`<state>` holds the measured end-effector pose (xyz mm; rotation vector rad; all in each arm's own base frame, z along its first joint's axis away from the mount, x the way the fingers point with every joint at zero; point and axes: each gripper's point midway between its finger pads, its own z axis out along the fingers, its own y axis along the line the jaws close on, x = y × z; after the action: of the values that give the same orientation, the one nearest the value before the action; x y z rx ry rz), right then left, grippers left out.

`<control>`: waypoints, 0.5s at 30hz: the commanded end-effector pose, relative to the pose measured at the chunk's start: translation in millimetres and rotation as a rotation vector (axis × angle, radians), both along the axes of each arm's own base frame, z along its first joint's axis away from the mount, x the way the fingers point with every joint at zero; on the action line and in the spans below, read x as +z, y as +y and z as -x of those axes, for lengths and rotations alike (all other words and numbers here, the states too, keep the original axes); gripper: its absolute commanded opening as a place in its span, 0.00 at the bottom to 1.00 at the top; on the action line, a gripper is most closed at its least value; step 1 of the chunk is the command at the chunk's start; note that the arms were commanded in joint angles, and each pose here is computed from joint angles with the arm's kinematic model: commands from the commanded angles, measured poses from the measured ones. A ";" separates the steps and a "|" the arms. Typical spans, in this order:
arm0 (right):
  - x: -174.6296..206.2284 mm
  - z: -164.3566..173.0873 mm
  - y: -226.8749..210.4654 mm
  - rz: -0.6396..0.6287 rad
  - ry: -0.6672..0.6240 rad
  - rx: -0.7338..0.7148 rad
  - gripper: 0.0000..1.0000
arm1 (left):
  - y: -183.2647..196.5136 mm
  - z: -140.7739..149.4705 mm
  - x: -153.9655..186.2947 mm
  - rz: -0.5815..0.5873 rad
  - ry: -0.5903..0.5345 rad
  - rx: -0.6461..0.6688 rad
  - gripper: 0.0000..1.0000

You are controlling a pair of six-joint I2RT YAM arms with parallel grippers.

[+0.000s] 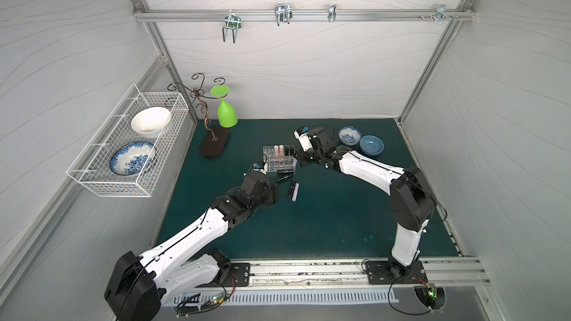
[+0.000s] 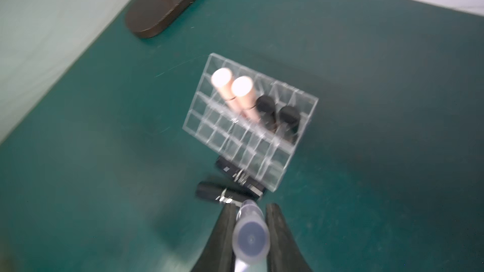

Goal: Arrange the lipsticks in the organizer
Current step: Place the lipstick in the storage box.

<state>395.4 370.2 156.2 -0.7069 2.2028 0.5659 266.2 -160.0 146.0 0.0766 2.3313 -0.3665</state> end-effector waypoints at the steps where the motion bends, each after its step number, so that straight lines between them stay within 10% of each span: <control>1: 12.3 -25.4 4.9 0.020 -0.109 -0.042 0.15 | 4.3 -10.3 13.4 0.005 -0.078 0.037 0.66; 15: -1.3 -37.6 14.4 0.038 -0.114 -0.036 0.15 | 4.7 -13.9 12.9 -0.002 -0.081 0.032 0.64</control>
<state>427.6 378.5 151.1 -0.6949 2.1526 0.4587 273.3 -154.8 150.9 0.0548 2.2938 -0.3361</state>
